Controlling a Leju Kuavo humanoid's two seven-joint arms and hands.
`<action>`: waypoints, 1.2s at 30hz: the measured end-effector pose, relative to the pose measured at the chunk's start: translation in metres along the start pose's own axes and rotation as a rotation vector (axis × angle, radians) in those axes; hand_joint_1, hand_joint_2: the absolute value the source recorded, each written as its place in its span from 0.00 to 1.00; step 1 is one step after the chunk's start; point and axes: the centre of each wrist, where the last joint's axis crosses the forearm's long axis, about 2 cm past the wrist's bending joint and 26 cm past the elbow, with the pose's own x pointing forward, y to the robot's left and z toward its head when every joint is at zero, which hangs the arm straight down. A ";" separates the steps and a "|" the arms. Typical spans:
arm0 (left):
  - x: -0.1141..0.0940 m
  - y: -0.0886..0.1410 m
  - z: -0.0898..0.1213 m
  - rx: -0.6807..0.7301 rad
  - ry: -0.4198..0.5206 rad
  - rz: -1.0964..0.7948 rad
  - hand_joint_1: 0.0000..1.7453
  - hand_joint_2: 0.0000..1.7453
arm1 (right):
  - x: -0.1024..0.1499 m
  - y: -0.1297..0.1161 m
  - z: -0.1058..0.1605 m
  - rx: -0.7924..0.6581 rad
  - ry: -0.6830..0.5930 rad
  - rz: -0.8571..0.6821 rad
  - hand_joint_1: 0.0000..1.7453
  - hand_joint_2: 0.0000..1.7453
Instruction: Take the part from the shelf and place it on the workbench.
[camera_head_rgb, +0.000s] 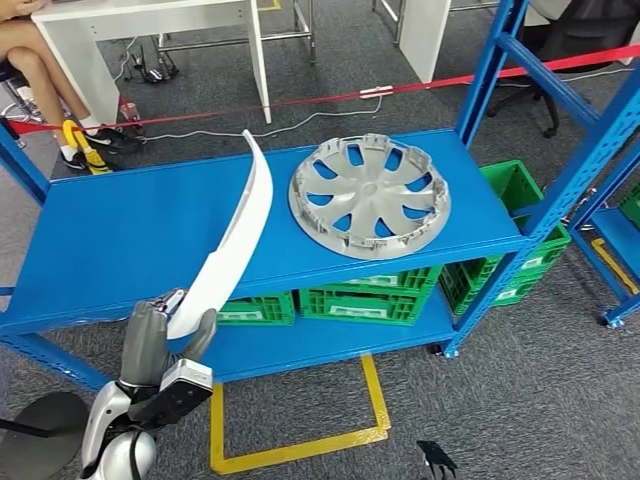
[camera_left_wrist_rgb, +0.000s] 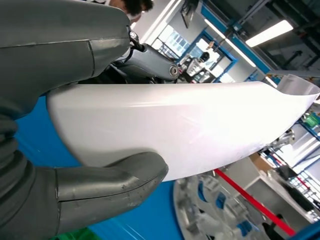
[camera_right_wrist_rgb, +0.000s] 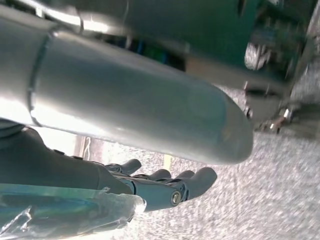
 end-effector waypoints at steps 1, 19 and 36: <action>0.000 0.000 0.001 0.001 0.002 0.002 1.00 1.00 | 0.000 -0.001 0.000 -0.001 0.000 -0.002 0.00 0.00; -0.011 0.003 -0.003 0.029 0.083 -0.024 1.00 1.00 | -0.013 -0.007 -0.004 0.015 0.045 -0.093 0.00 0.00; -0.023 0.000 0.009 -0.023 0.162 -0.004 1.00 1.00 | -0.022 -0.011 -0.006 0.004 0.049 -0.116 0.00 0.00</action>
